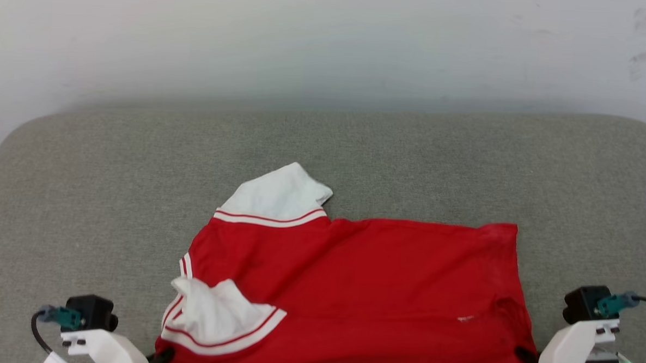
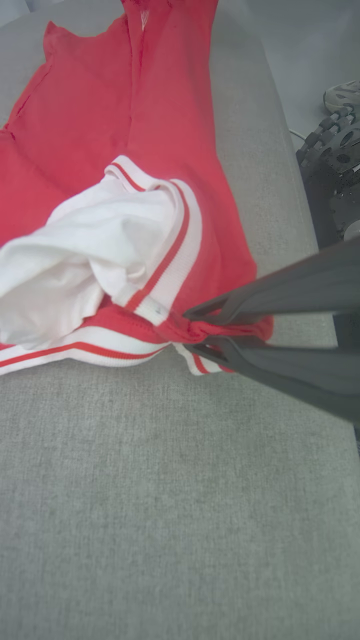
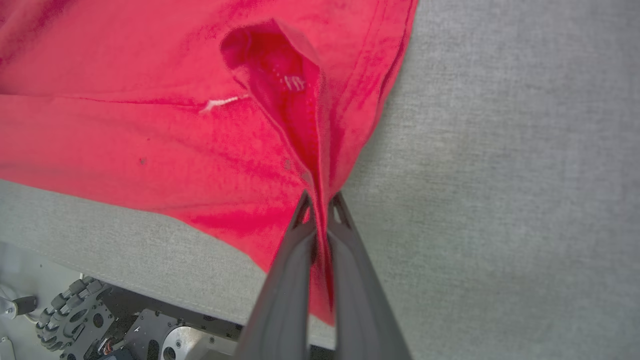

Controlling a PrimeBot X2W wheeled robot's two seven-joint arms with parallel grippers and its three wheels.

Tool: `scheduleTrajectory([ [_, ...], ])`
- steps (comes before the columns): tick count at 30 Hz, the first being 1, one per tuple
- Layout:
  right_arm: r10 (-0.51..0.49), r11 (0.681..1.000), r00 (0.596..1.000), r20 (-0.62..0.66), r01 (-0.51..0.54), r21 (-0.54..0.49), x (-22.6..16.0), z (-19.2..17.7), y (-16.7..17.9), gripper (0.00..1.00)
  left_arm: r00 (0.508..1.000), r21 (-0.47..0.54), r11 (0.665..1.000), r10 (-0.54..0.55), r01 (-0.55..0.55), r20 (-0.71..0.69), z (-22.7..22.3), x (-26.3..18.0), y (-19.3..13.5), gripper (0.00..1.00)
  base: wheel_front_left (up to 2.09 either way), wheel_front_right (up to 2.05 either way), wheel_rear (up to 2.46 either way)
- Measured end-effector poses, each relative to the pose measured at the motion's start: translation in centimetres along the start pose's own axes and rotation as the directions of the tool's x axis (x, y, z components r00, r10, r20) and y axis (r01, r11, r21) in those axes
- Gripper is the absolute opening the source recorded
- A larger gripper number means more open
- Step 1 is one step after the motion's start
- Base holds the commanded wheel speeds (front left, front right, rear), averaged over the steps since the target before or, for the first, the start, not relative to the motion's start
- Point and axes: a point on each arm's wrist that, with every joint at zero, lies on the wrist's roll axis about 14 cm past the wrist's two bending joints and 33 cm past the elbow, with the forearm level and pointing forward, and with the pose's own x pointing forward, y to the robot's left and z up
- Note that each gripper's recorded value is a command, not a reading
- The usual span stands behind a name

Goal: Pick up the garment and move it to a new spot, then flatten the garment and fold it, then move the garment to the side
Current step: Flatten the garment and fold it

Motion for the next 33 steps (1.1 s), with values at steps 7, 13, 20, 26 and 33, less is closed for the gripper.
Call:
scheduleTrajectory([
  [7, 0.001, 0.998, 0.998, -0.061, 0.002, 0.061, -0.2, -3.3, 0.2, 0.00, 0.995, -0.058, 0.998, -0.004, -0.002, -0.100, -3.9, 0.1, 0.0, 0.00, 0.00, 0.00, 0.00],
  [13, -0.004, 0.999, 1.000, 0.028, 0.002, 0.050, 0.3, -2.6, 0.5, 1.00, 0.994, -0.082, 0.997, -0.022, 0.013, -0.107, -4.2, 1.6, -0.4, 0.58, 0.00, 0.00, 0.00],
  [20, -0.030, 0.999, 0.936, 0.351, 0.020, 0.032, -1.1, 2.2, 0.4, 1.00, 1.000, 0.005, 1.000, -0.016, 0.016, 0.019, -0.6, 2.0, -0.6, 1.00, 0.00, 0.00, 0.00],
  [26, -0.052, 0.997, 0.824, 0.564, 0.075, -0.018, -2.5, 6.1, 0.0, 1.00, 0.982, 0.122, 0.992, -0.047, 0.025, 0.181, 4.3, 2.1, -1.9, 1.00, 0.00, 0.00, 0.00],
  [33, -0.054, 0.997, 0.726, 0.686, 0.079, -0.004, -3.4, 9.7, 0.2, 1.00, 0.896, 0.210, 0.977, -0.124, 0.036, 0.426, 10.4, 2.7, -4.6, 1.00, 0.00, 0.00, 0.00],
])
